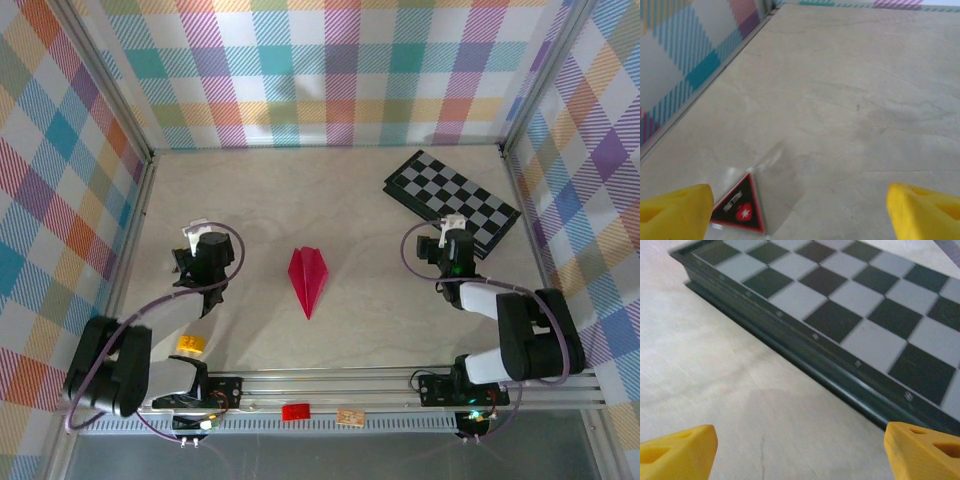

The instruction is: Fold a paper plane with a square sheet of paper (pick it up from the middle)

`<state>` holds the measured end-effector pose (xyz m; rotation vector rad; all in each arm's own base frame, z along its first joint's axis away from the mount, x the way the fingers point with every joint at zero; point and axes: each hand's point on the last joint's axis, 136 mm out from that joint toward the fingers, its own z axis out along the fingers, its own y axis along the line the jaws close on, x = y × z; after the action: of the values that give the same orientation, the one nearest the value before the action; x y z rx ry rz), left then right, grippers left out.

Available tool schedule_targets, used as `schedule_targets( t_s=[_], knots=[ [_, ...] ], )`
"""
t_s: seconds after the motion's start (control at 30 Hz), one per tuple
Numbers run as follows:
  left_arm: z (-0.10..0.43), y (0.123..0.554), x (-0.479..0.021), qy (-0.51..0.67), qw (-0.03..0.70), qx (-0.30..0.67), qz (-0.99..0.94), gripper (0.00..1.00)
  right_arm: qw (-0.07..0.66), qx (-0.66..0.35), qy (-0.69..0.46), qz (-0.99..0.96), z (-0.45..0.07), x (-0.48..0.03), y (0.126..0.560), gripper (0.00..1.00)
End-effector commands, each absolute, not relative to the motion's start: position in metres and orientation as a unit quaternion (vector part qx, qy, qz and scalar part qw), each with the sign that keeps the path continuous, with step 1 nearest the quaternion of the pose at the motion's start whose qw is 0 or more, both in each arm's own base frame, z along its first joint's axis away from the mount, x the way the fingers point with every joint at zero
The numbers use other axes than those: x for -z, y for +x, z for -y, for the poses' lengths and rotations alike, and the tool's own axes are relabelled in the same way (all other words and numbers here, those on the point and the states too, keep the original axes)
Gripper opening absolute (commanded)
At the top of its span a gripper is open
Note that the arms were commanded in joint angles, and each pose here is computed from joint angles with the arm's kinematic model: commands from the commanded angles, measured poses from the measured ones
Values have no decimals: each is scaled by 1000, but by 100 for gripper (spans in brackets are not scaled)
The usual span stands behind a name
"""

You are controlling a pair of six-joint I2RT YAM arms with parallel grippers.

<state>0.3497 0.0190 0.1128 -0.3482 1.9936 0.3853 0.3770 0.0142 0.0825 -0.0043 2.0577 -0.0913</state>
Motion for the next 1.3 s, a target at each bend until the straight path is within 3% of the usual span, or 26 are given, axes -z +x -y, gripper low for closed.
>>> schedule_targets(
  t_s=[0.0, 0.17, 0.33, 0.47, 1.27],
  knots=[
    [-13, 373, -122, -112, 573, -152, -797, 90, 580, 0, -22, -814, -22, -103, 396, 87],
    [-15, 388, -103, -109, 580, -105, -800, 92, 562, -30, -27, -826, -23, -91, 396, 89],
    [13, 388, -91, -37, 601, -29, -798, 95, 563, -35, -15, -826, -18, -91, 399, 99],
    [-16, 393, -85, -107, 565, -65, -816, 100, 563, -32, -14, -826, -16, -91, 399, 99],
    [-4, 396, -86, -77, 572, -50, -815, 100, 569, -15, 9, -822, -8, -93, 397, 99]
  ],
)
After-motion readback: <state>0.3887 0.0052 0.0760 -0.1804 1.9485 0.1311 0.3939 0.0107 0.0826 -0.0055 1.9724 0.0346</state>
